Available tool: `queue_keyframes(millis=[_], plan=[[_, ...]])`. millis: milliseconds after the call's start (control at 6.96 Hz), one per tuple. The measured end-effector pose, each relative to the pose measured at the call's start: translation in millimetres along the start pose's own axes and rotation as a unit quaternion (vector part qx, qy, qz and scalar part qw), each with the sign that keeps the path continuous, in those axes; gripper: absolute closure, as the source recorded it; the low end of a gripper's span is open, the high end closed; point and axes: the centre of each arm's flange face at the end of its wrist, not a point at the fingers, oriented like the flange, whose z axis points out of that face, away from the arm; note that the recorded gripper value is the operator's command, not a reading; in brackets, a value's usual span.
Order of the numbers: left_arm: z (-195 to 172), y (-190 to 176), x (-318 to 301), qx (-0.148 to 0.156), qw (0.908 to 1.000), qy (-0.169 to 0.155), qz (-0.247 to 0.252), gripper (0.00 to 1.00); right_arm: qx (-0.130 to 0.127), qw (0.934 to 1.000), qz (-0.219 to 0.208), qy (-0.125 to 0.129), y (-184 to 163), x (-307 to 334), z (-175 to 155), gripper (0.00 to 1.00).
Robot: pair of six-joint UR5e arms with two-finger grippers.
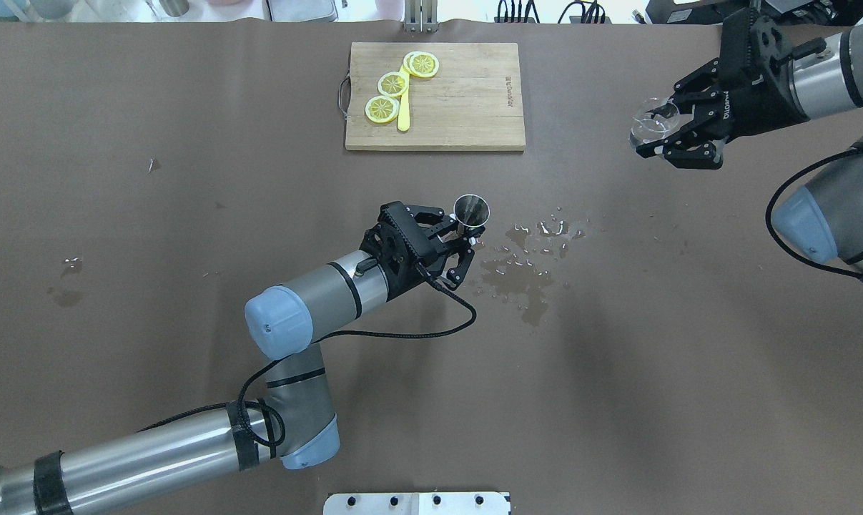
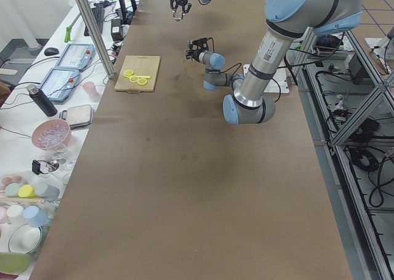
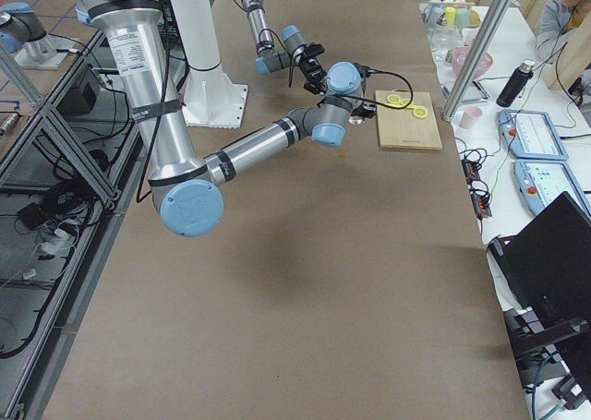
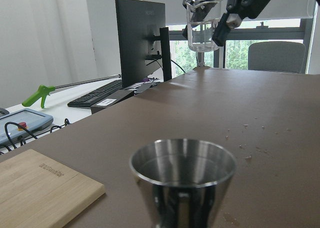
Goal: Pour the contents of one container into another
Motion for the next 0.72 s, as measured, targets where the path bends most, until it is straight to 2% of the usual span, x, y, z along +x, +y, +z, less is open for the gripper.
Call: queue_keyframes(millis=[144, 288, 575, 719], plan=[[0, 0, 0, 0.0, 1.0, 0.0, 0.0, 1.0, -0.025, 0.9993, -0.027, 0.002, -15, -10, 7, 1.0], [-1, 0, 0, 0.001, 1.0, 0.0, 0.0, 1.0, -0.039, 0.9981, -0.048, -0.007, -26, -18, 14, 1.0], [-1, 0, 0, 0.001, 1.0, 0.0, 0.0, 1.0, -0.03, 0.9965, -0.064, -0.045, -58, -24, 21, 1.0], [-1, 0, 0, 0.001, 1.0, 0.0, 0.0, 1.0, -0.027, 0.996, -0.066, -0.054, -67, -25, 20, 1.0]])
